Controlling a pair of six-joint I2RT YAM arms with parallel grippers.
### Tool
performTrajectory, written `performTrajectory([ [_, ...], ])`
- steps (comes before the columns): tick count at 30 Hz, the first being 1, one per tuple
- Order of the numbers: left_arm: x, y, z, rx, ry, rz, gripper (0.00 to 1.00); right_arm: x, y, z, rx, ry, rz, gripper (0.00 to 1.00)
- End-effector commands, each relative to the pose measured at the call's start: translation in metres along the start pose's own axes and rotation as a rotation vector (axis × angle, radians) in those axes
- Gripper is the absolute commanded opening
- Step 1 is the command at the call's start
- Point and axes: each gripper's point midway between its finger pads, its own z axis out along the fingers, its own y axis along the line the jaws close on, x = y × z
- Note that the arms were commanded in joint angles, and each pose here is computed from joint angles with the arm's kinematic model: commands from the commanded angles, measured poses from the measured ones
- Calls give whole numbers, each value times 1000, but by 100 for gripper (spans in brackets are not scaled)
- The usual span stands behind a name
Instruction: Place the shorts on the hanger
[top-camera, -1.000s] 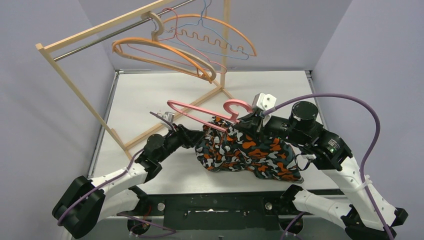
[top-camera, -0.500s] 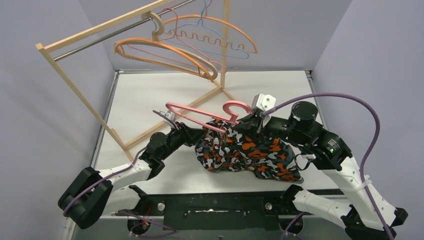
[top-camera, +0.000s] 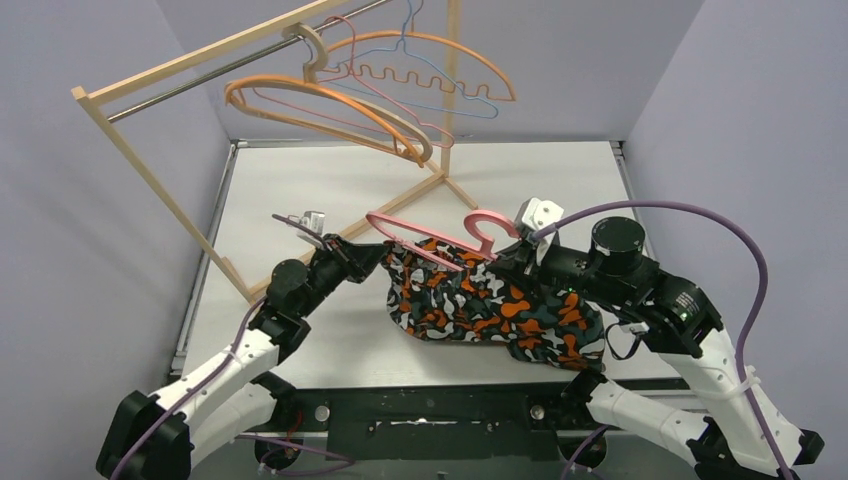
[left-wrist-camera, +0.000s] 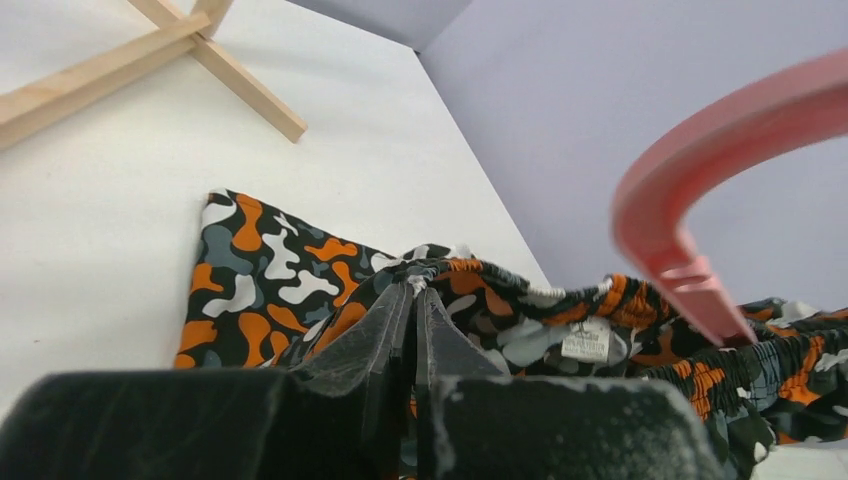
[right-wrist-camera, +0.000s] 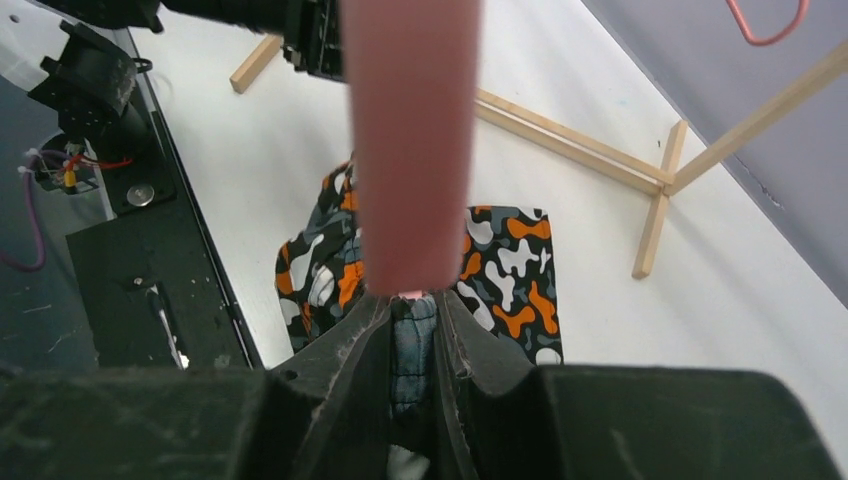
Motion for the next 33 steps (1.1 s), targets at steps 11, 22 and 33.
performTrajectory([
  [11,-61,-16,-6,-74,-25,96,0,22,10,-13,-18,95,34,0],
  [22,-75,-36,-6,-59,8,148,0,54,-8,0,72,240,83,0],
  [33,-104,-87,-15,38,8,177,0,33,-27,54,61,195,80,0],
])
